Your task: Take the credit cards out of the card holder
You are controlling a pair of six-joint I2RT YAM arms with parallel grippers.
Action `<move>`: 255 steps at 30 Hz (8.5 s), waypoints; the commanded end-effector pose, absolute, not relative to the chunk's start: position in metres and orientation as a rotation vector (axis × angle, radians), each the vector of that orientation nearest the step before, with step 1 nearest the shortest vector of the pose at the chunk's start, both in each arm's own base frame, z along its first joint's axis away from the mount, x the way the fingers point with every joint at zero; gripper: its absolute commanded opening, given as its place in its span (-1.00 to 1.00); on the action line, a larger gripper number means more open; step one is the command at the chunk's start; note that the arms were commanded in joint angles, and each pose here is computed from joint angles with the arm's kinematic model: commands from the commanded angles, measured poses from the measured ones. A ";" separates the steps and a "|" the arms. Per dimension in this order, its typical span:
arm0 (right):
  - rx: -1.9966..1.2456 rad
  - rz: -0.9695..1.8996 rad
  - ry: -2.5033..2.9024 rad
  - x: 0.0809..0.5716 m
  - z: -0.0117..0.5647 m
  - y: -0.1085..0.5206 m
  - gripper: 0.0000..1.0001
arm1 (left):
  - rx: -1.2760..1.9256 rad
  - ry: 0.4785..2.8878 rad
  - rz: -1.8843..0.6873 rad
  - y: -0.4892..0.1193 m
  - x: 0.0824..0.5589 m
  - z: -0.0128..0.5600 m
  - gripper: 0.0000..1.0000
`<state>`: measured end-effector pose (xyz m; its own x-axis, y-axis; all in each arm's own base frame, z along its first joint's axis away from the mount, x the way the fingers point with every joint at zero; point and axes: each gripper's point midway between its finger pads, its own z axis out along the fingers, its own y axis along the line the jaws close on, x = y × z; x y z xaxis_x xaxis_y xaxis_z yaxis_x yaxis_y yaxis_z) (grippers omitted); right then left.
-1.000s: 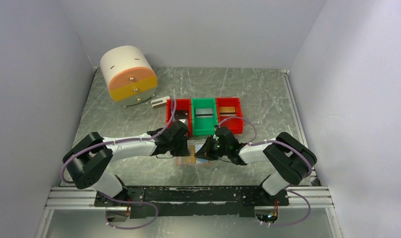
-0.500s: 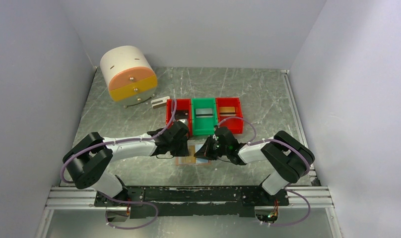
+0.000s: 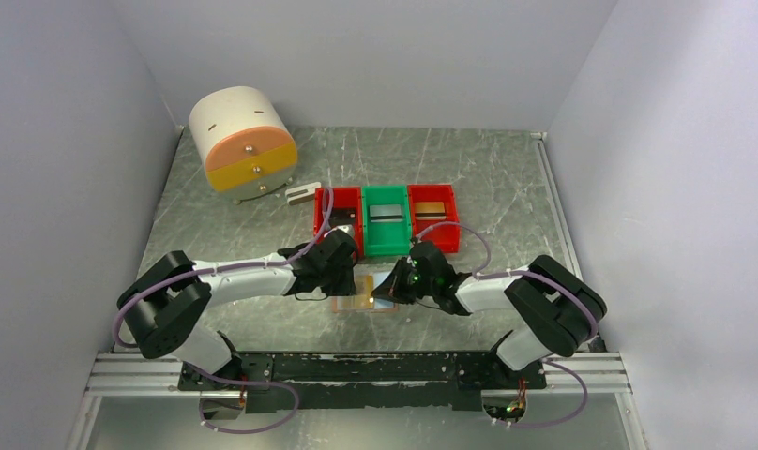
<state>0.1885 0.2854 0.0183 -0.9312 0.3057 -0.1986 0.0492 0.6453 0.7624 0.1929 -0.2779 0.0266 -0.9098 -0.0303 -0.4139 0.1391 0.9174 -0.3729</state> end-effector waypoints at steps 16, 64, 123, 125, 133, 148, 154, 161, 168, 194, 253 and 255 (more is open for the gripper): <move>0.326 1.170 2.568 0.191 0.011 0.284 -0.60 | 0.123 2.712 -0.471 -0.261 0.181 0.013 -0.66; 0.416 1.000 2.592 0.187 -0.002 0.255 -1.00 | 0.259 2.599 -0.671 -0.300 0.194 0.051 -0.36; 0.273 1.021 2.330 0.207 0.057 0.244 -1.00 | 0.205 2.595 -0.599 -0.292 0.199 0.052 -0.39; 0.238 1.024 2.305 0.209 0.063 0.244 -1.00 | 0.205 2.562 -0.624 -0.293 0.201 0.059 -0.27; 0.014 1.050 2.117 0.217 0.097 0.250 -1.00 | 0.153 2.464 -0.667 -0.290 0.209 0.080 -0.07; -0.422 0.505 1.718 0.250 0.169 0.195 -1.00 | -0.084 2.284 -0.548 -0.237 0.221 0.118 0.53; -0.513 0.154 1.670 0.273 0.185 0.160 -1.00 | -0.213 2.229 -0.487 -0.210 0.222 0.128 0.60; -0.680 -0.218 1.647 0.311 0.196 0.136 -1.00 | -0.246 2.224 -0.466 -0.199 0.218 0.130 0.65; -1.056 -0.134 1.728 0.336 0.164 0.154 -1.00 | -0.262 2.230 -0.444 -0.192 0.215 0.129 0.70; -1.459 -0.316 1.799 0.403 0.087 0.123 -1.00 | -0.299 2.234 -0.432 -0.173 0.202 0.128 0.77; -1.363 -0.125 1.821 0.440 0.096 0.133 0.20 | -0.301 2.249 -0.405 -0.169 0.200 0.122 0.73; -1.168 -0.055 1.830 0.441 0.123 0.140 0.25 | -0.299 2.250 -0.418 -0.172 0.201 0.122 0.73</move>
<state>0.4268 0.1297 0.0647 -0.0307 -0.8813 -0.4716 -0.8042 0.3019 -0.5119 0.1984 -0.1668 0.1157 -0.6510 -0.3348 -0.6812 -0.0850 0.9240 -0.3728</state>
